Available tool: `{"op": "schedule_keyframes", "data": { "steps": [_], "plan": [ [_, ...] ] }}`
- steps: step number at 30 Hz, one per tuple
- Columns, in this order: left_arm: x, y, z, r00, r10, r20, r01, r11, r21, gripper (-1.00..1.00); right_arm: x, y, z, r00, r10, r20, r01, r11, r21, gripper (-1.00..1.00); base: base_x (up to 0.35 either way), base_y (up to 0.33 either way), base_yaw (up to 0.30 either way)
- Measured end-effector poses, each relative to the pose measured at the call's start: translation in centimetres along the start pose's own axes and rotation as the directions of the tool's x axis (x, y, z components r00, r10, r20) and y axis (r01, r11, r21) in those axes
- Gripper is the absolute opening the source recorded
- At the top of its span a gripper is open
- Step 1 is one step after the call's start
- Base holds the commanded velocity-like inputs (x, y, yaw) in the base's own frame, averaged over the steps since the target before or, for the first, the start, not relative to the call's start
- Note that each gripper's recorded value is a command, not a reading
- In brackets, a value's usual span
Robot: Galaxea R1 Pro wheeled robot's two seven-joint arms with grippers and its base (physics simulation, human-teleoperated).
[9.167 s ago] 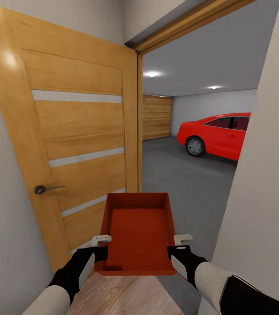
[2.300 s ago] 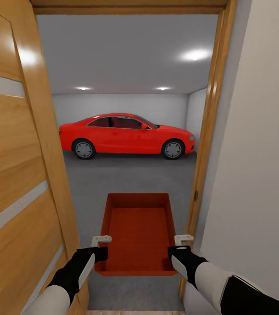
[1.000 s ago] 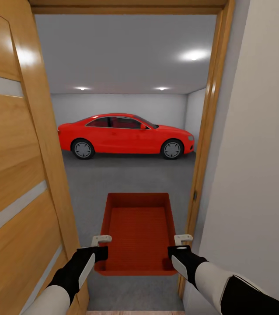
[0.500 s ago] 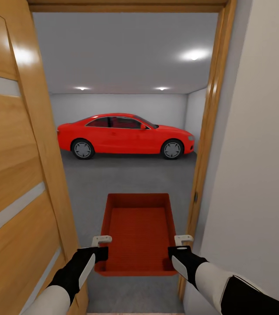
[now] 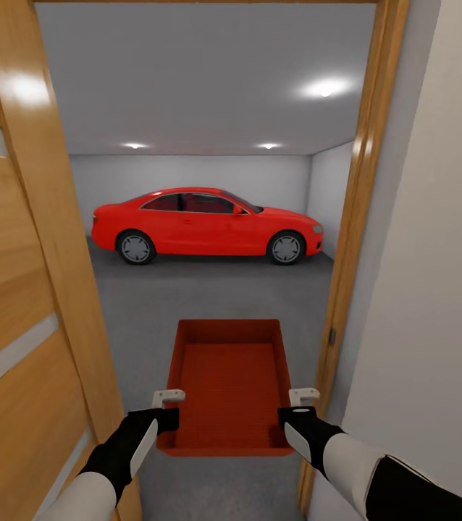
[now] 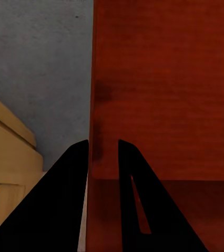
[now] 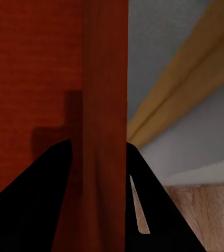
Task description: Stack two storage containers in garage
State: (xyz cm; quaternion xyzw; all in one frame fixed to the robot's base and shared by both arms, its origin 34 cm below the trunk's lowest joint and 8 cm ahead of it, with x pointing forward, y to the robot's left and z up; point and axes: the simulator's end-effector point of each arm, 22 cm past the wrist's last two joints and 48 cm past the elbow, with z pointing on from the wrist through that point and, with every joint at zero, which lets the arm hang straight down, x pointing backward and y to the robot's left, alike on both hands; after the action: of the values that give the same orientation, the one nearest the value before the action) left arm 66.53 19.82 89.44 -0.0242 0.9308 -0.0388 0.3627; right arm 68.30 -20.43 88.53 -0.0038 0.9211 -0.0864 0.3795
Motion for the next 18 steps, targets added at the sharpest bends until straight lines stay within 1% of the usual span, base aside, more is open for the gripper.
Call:
{"op": "schedule_keyframes", "data": {
  "steps": [4, 6, 18],
  "plan": [
    [0.09, -0.02, 0.03, 1.0, 0.001, -0.002, -0.001, 1.0, 0.0, -1.0, 0.12, -0.01, 0.02, 1.0, 0.001, -0.002, -0.001, 1.0, 0.001, -1.0, 0.177, 0.178, 0.0],
    [0.1, -0.02, 0.06, 1.0, 0.0, -0.002, 0.0, 1.0, 0.001, -1.0, 0.08, -0.01, 0.04, 1.0, 0.0, -0.002, 0.0, 1.0, 0.001, -1.0, 0.092, 0.087, 0.0],
    [-0.14, 0.01, 0.0, 1.0, 0.001, 0.003, -0.001, 1.0, -0.001, -1.0, -0.1, 0.02, 0.03, 1.0, 0.0, 0.002, 0.0, 1.0, -0.001, -1.0, 0.012, 0.011, 0.0]
  ]
}}
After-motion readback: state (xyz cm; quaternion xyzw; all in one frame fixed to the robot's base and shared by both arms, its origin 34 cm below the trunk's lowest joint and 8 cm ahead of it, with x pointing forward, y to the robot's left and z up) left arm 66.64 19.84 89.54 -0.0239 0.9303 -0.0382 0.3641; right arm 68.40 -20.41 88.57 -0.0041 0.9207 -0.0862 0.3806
